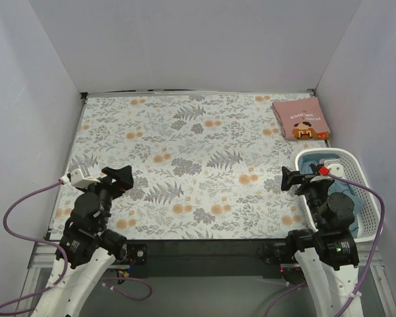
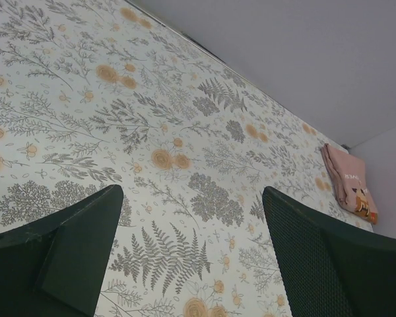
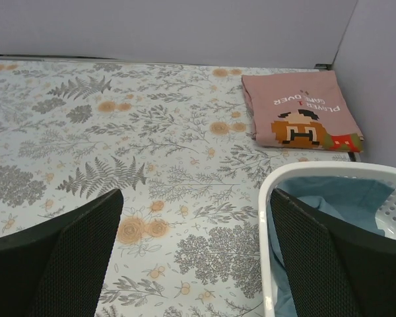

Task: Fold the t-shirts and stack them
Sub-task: Grab the tshirt from the pile

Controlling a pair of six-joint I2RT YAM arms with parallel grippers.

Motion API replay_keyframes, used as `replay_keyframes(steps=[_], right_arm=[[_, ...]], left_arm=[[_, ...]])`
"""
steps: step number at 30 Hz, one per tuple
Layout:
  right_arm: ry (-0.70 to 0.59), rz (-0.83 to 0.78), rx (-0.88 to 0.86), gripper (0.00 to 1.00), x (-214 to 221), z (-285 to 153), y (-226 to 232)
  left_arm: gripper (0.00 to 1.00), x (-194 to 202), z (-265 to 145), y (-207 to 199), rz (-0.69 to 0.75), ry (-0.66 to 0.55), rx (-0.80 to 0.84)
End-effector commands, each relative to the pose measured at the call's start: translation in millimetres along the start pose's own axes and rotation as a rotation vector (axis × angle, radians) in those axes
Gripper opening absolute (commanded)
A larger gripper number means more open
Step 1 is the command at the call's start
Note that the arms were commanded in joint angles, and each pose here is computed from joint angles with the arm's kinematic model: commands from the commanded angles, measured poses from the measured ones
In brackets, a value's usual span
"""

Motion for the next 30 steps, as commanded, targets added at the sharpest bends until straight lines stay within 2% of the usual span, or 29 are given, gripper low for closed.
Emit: replay_keyframes(steps=[1,4,6,11,12,15,16,17,18,19,23,30], right_arm=[[-0.067,-0.038,-0.06,0.98,-21,-6,3],[-0.076,-0.11,-0.191,0.98,-25,-4,16],[-0.055,-0.106,-0.21,0.98,-26,1,18],[0.103,-0.042,-0.189,0.98,-27,33,15],[0.17,-0.017,-0.182,0.98,-21,45,15],[0.287,0.044,-0.014,0.98,-23,62,-4],[0.385,0.037,0.044,0.98,-9,74,-9],[0.395,0.039,0.081,0.98,-16,81,-15],[0.459,0.032,0.118,0.98,-4,91,-17],[0.489,0.01,0.225,0.98,0,93,-30],[0.607,-0.001,0.445,0.98,21,103,-61],[0.795,0.267,0.694,0.98,93,87,-109]], left_arm=[[0.87,4,8,6,0.023,-0.006,-0.036],[0.87,13,17,5,0.044,0.035,-0.04],[0.87,16,21,4,0.06,0.058,-0.054],[0.87,28,29,7,0.071,0.122,-0.11],[0.87,28,30,6,0.067,0.123,-0.106],[0.88,29,29,4,0.072,0.132,-0.086],[0.87,29,29,5,0.076,0.132,-0.084],[0.87,29,29,4,0.075,0.13,-0.076],[0.87,28,28,4,0.073,0.127,-0.072],[0.87,27,27,4,0.067,0.119,-0.066],[0.87,26,24,3,0.061,0.112,-0.047],[0.87,26,24,2,0.065,0.114,-0.036]])
Point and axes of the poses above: each gripper's point midway between its finger pads, its own z axis out along the fingers, its own y axis along the line the jaws close on, x = y × z, the point moved 5 cm from there along -z, back along the fingers, and after that the axes turned 13 degrees about -z, right-handed, at the moved point
